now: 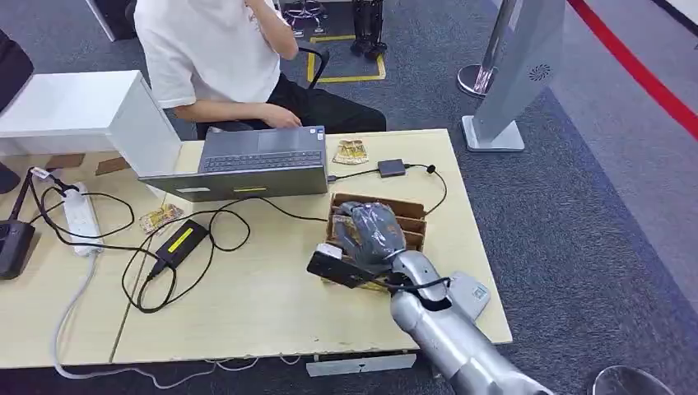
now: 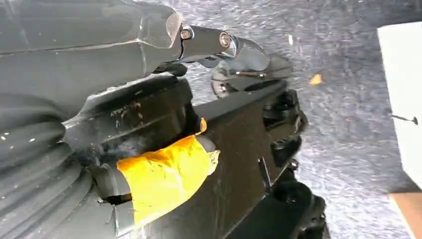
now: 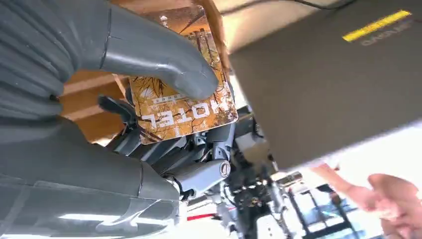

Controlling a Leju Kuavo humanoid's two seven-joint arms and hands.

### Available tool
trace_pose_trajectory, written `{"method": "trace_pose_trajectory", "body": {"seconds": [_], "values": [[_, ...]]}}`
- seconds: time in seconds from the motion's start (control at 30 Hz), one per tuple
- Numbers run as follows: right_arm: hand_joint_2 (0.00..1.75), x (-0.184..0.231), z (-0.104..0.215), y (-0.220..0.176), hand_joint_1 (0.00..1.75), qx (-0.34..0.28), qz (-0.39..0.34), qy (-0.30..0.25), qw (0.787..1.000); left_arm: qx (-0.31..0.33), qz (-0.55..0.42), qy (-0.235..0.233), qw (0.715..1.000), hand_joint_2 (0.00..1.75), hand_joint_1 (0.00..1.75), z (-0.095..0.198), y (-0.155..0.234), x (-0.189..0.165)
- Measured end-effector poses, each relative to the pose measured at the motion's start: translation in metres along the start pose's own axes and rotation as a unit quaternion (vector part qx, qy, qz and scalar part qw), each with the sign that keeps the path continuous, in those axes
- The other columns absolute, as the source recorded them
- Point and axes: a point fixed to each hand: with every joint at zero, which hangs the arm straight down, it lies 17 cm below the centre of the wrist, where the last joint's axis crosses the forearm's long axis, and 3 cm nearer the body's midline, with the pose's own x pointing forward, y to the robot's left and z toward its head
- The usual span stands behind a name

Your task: Pass the card to the sensor for recognition and then transmit it.

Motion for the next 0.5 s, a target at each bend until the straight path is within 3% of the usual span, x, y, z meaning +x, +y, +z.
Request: {"method": "trace_pose_trajectory", "body": {"seconds": [0.23, 0.37, 0.5], "values": [[1.75, 0.009, -0.016, -0.026, 1.75, -0.006, 0.045, -0.015, 0.999, 0.000, 0.000, 0.010, 1.000, 1.75, 0.00, 0.001, -0.001, -0.007], [1.75, 0.019, -0.037, -0.080, 1.75, -0.093, 0.135, -0.024, 0.986, 0.000, -0.004, 0.040, 0.999, 1.75, 0.00, -0.002, 0.001, -0.005], [1.75, 0.034, -0.045, -0.127, 1.75, -0.195, 0.235, -0.045, 0.951, -0.007, -0.020, 0.042, 0.999, 1.75, 0.00, -0.002, -0.002, -0.001]]}}
